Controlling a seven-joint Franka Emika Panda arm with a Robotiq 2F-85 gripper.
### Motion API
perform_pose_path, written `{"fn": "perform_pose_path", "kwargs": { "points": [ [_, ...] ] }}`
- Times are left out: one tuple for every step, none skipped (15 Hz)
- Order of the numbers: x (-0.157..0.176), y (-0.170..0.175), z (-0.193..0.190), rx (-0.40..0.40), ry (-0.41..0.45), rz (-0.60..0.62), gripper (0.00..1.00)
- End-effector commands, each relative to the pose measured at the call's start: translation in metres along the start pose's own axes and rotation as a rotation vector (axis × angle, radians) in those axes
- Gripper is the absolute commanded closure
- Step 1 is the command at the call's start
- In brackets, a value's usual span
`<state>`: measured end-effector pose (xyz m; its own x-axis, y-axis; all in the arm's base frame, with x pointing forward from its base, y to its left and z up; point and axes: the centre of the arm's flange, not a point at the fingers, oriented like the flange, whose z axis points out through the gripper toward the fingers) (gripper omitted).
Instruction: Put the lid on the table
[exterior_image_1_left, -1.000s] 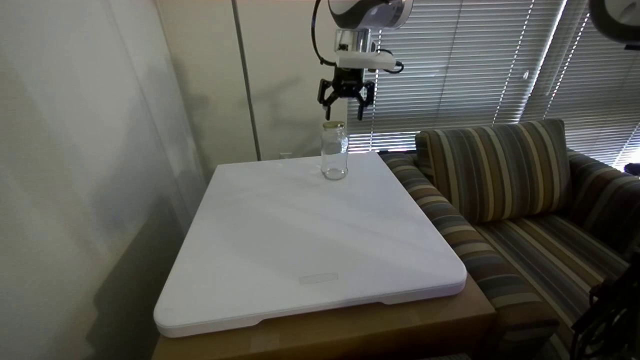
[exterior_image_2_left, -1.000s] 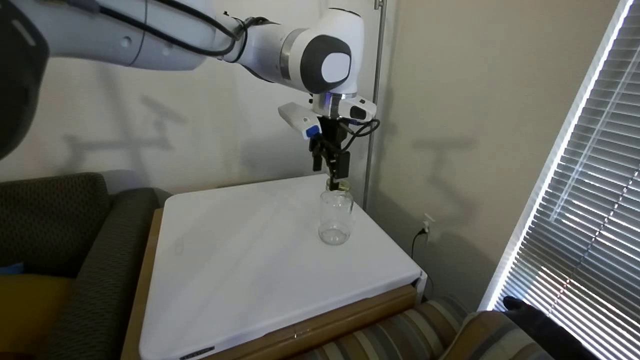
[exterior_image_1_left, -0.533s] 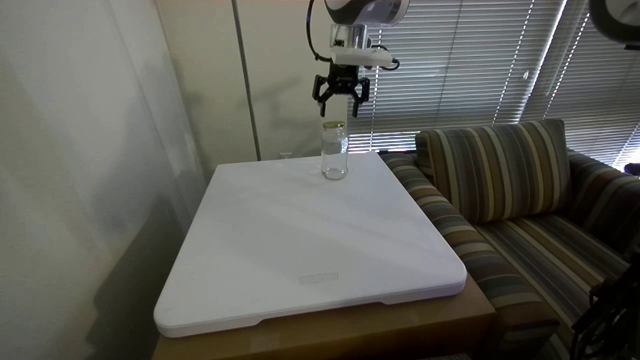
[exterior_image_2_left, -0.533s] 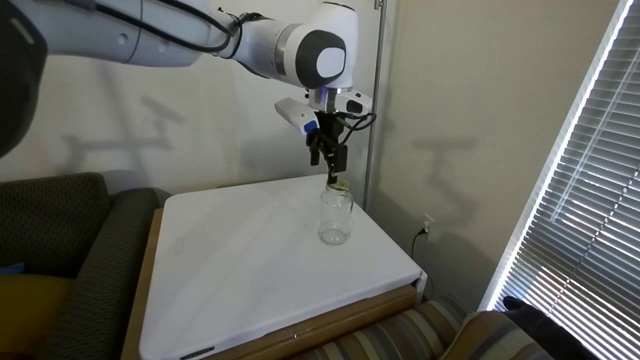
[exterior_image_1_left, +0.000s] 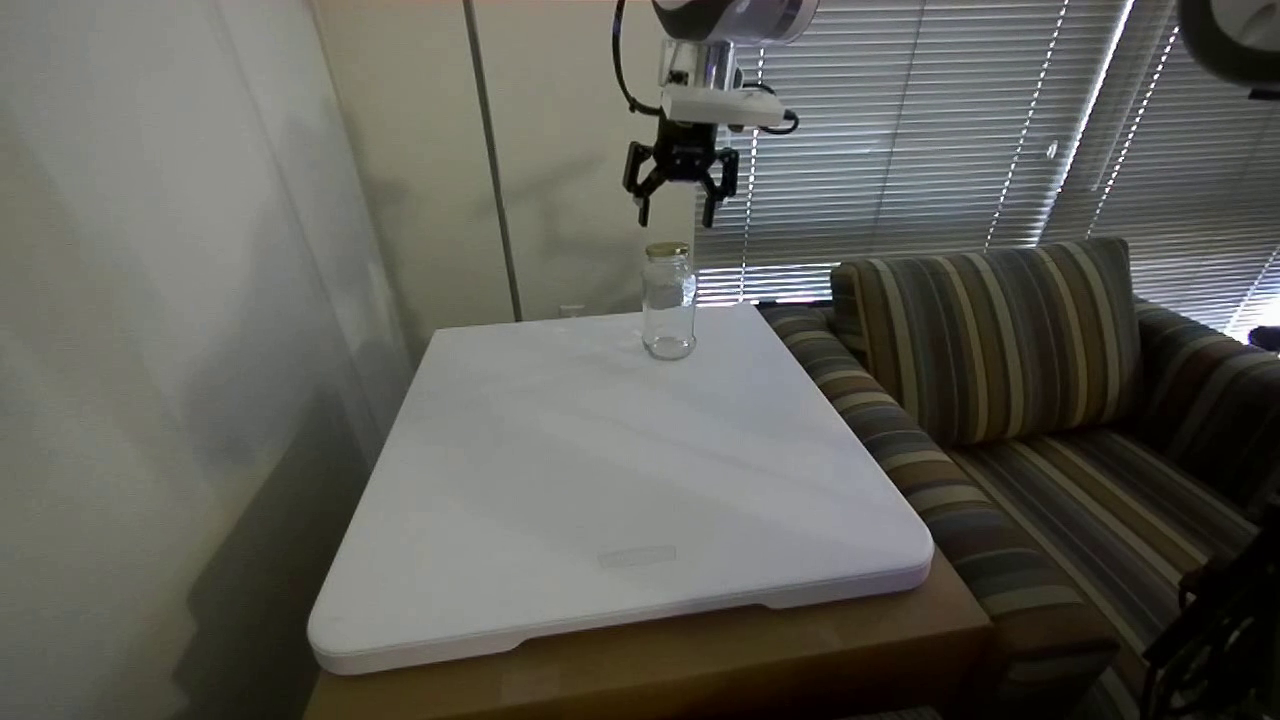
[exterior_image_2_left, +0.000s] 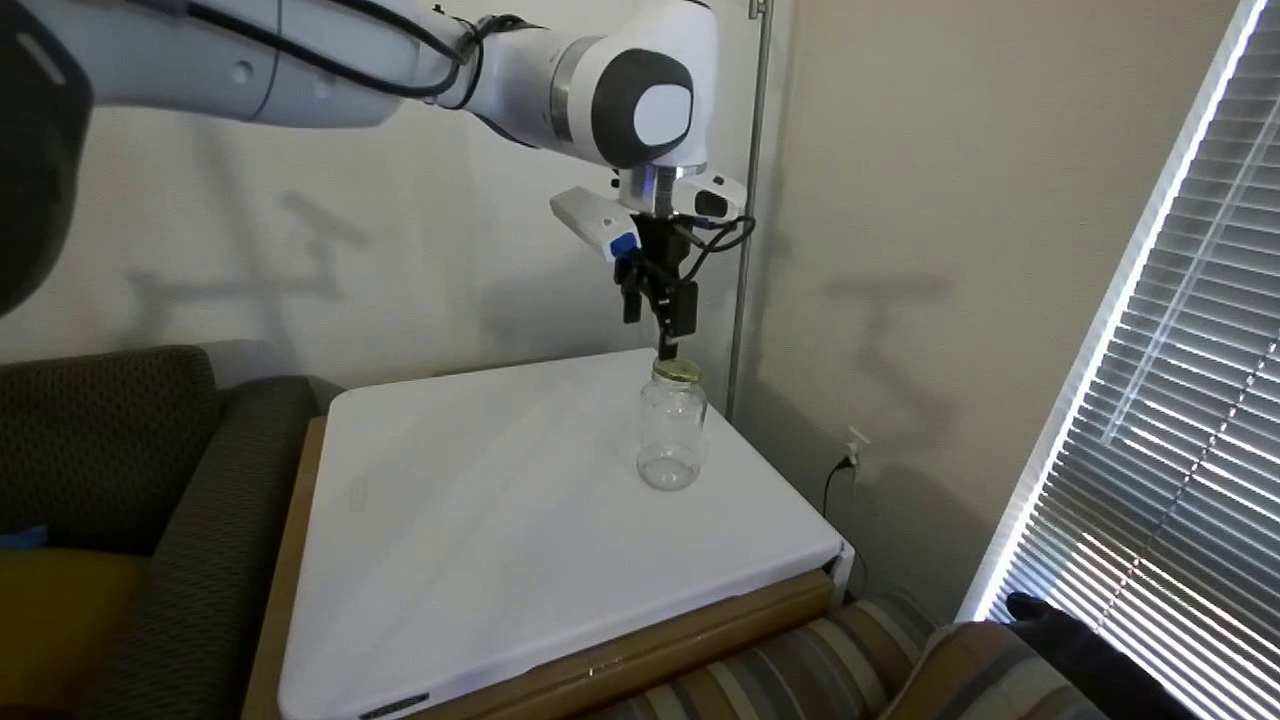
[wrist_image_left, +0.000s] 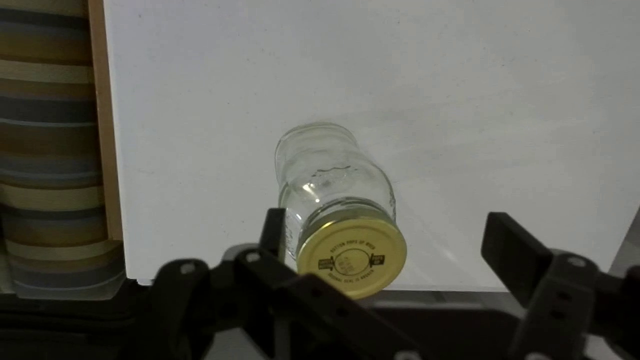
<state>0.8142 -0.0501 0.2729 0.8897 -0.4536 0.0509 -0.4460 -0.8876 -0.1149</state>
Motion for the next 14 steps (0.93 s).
{"fn": "perform_pose_path", "kwargs": {
  "points": [
    [0.064,-0.013,0.007,0.007,-0.012,-0.008,0.00],
    [0.063,-0.010,0.008,0.007,-0.022,0.001,0.00],
    [0.002,0.005,0.002,-0.002,-0.003,0.006,0.00],
    [0.002,0.007,0.003,-0.003,-0.004,0.008,0.00],
    [0.002,0.008,0.005,-0.003,-0.006,0.010,0.00],
    [0.002,0.009,0.006,-0.004,-0.007,0.011,0.00],
    [0.002,0.009,0.007,-0.005,-0.009,0.011,0.00],
    [0.002,0.009,0.007,-0.005,-0.009,0.011,0.00],
    [0.002,0.009,0.007,-0.005,-0.009,0.011,0.00],
    [0.002,0.009,0.007,-0.005,-0.009,0.011,0.00],
    [0.002,0.009,0.007,-0.005,-0.009,0.011,0.00],
    [0.002,0.009,0.007,-0.005,-0.009,0.011,0.00],
    [0.002,0.009,0.007,-0.005,-0.009,0.011,0.00],
    [0.002,0.009,0.007,-0.005,-0.009,0.011,0.00]
  ]
}}
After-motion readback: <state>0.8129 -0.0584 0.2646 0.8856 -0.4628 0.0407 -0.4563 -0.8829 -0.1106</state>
